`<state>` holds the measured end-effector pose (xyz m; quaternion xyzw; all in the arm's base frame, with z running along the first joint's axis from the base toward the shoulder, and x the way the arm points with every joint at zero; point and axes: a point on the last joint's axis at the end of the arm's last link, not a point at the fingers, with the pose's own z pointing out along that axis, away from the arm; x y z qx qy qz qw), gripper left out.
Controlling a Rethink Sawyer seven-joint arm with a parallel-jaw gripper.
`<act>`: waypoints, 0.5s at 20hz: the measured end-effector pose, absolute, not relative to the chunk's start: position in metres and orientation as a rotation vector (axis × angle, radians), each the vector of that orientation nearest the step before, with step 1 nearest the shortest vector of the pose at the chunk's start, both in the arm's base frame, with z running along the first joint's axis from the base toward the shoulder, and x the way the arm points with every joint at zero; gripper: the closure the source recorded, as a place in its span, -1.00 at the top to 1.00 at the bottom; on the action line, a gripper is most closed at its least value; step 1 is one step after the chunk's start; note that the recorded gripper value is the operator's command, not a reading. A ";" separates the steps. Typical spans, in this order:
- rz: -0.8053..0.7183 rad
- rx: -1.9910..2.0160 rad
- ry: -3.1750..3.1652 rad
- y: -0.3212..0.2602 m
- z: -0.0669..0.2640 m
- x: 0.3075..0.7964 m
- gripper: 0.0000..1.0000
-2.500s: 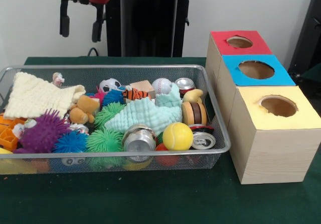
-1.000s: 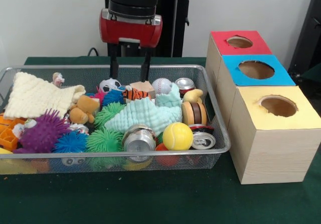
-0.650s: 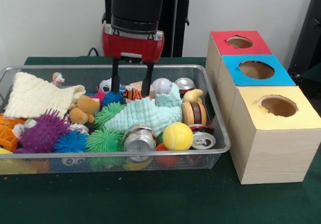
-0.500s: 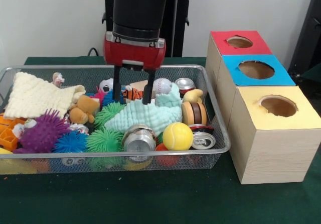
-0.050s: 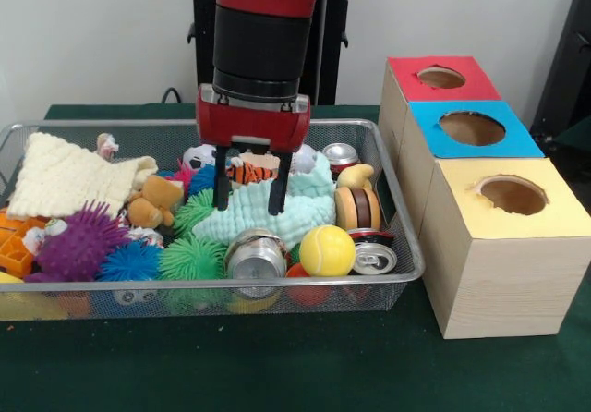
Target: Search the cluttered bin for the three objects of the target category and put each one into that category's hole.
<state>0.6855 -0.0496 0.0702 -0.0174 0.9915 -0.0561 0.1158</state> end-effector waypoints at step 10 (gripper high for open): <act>-0.158 -0.042 2.927 -0.023 0.051 0.681 1.00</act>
